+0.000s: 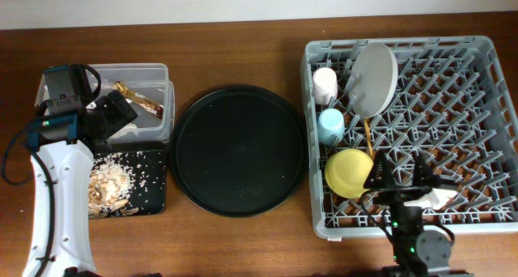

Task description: Sort waste into correct bins and load items into the dishwasher rack

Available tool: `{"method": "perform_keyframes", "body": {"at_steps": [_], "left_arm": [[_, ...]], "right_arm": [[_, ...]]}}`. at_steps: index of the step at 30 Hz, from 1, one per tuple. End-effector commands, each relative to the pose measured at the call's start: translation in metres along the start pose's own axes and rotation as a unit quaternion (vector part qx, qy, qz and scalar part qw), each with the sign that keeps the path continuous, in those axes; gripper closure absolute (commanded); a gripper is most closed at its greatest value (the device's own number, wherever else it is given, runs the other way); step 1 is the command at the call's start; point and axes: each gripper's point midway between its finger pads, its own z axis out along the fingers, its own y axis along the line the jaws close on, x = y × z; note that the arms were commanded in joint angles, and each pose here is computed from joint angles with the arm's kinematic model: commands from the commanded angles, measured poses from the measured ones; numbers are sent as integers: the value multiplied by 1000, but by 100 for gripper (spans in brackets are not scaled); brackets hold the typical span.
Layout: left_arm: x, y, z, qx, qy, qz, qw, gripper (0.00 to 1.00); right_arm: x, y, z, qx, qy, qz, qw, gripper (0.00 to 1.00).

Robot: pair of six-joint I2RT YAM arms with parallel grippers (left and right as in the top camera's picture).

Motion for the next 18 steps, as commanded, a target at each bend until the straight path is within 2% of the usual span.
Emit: {"method": "perform_keyframes", "body": {"at_steps": [1,7,10,12,18], "left_arm": [[-5,0,-7,4,-11,4,1000,1],[-5,0,-7,4,-11,4,1000,1],[-5,0,-7,4,-11,4,1000,1],[-5,0,-7,4,-11,4,1000,1],[-5,0,-7,4,-11,4,1000,1]], "right_arm": [[34,-15,-3,26,65,-8,997,2],[36,-11,-3,12,70,-42,997,2],[43,5,-4,-47,84,-176,980,2],[43,5,-4,-50,82,-210,973,2],[43,5,-4,-50,82,-212,973,2]]}}
